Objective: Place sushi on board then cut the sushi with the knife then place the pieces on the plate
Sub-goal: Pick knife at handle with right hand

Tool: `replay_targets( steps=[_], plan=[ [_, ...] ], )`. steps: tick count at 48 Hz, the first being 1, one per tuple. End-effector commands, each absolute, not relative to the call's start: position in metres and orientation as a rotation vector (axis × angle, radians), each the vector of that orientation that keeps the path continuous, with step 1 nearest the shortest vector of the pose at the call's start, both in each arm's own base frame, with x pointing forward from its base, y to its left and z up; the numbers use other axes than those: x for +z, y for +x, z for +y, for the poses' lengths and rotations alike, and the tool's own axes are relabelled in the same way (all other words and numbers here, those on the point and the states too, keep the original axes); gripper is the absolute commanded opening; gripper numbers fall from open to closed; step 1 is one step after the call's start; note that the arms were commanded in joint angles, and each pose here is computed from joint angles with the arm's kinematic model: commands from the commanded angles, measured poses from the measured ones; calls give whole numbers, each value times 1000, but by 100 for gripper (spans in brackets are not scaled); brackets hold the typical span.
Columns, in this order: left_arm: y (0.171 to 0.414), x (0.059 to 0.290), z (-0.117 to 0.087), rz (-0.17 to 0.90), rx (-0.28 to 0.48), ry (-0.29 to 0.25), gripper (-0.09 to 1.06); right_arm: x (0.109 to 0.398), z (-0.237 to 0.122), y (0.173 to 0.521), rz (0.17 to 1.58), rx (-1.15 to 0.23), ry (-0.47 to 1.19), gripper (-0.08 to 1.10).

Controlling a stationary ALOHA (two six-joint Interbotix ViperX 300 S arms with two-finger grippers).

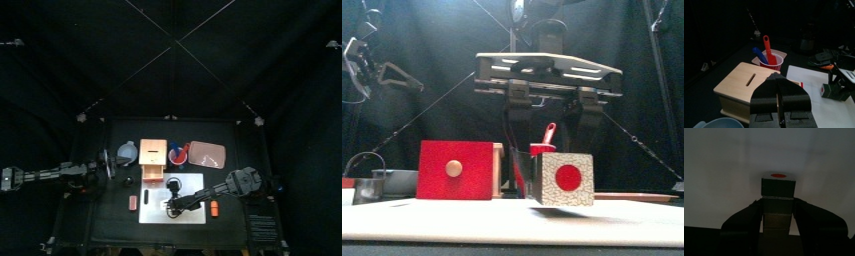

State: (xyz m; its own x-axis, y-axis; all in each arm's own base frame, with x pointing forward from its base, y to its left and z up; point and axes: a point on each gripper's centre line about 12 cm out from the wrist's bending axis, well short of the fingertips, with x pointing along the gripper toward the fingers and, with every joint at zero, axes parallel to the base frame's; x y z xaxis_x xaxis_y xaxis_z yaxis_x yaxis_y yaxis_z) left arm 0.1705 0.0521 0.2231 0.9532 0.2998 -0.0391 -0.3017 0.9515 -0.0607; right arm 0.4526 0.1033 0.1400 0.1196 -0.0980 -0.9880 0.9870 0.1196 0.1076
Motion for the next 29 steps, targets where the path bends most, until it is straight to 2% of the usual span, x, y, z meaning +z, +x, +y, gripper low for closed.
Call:
replay_targets(
  steps=[1,9,21,29],
  plan=[
    [173,229,53,20,308,-64,7,160,102,458,1064,-1059,1139,77],
    [173,228,53,32,307,-62,7,158,104,461,1065,-1054,1149,81],
    [173,227,53,37,306,-59,7,154,107,467,1086,-1051,1161,100],
    [173,227,53,37,306,-56,7,160,104,468,1076,-1062,1150,101]
  ],
)
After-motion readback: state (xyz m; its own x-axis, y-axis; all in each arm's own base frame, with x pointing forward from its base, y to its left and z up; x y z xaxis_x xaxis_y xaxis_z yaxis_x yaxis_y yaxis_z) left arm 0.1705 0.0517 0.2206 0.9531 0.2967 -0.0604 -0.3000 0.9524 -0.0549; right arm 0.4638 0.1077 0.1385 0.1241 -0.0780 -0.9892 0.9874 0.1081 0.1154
